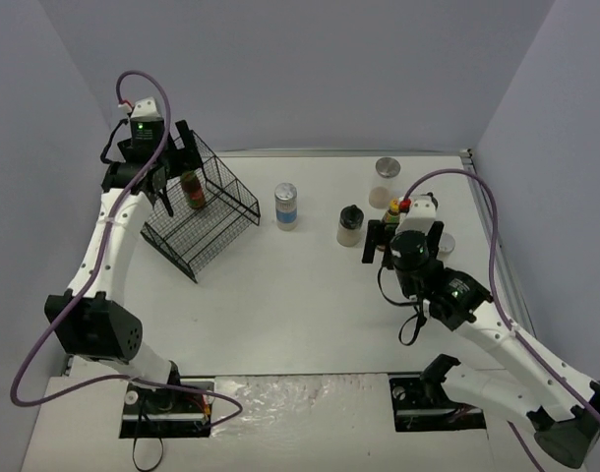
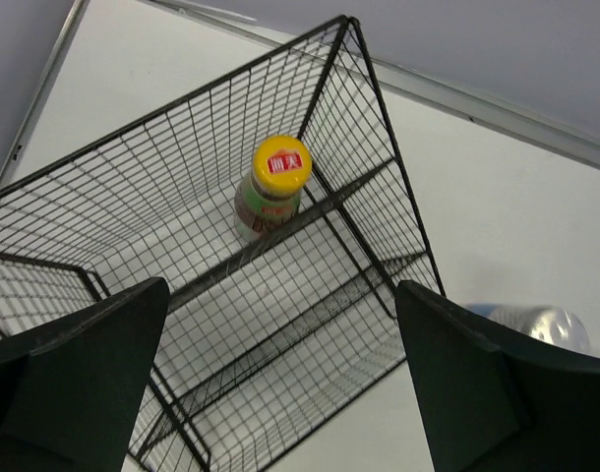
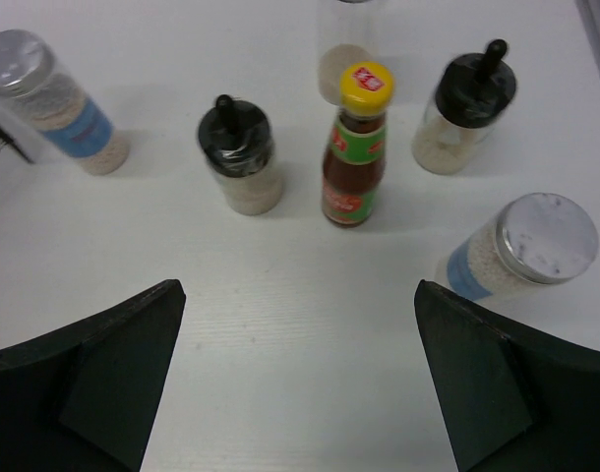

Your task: Organize the condiment bottles

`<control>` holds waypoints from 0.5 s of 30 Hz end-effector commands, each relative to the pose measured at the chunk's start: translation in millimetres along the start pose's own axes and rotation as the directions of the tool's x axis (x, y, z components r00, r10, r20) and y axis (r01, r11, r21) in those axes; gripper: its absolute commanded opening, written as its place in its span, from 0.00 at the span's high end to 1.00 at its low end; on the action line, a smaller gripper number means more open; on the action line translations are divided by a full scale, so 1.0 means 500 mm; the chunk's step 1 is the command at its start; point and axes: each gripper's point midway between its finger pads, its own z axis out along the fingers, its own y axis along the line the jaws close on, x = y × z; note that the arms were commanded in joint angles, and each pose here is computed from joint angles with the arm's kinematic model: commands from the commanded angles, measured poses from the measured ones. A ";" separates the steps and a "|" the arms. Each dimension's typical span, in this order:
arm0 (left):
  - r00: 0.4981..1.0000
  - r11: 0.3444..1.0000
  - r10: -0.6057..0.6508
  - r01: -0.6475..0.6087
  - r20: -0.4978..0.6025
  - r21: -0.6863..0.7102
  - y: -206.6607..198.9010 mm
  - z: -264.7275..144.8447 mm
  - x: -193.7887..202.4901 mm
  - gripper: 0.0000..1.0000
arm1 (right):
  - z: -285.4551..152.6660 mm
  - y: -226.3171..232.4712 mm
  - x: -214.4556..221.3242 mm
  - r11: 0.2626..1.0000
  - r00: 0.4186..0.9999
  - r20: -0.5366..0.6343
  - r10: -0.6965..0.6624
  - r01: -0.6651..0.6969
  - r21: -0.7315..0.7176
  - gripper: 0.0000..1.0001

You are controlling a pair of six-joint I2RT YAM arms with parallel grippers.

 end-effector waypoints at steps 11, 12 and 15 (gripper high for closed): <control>0.960 0.906 0.277 -0.248 -0.037 0.343 0.015 -0.304 0.197 0.03 | 0.204 -0.078 -0.020 0.984 0.995 0.018 0.096 -0.097 0.151 0.07; 0.957 0.907 0.286 -0.254 -0.046 0.337 0.020 -0.308 0.206 0.03 | 0.218 -0.078 -0.012 0.984 0.996 0.008 0.091 -0.091 0.155 0.08; 0.951 0.897 0.306 -0.275 -0.038 0.345 0.024 -0.333 0.224 0.03 | 0.254 -0.085 -0.016 0.987 0.997 0.006 0.079 -0.079 0.138 0.09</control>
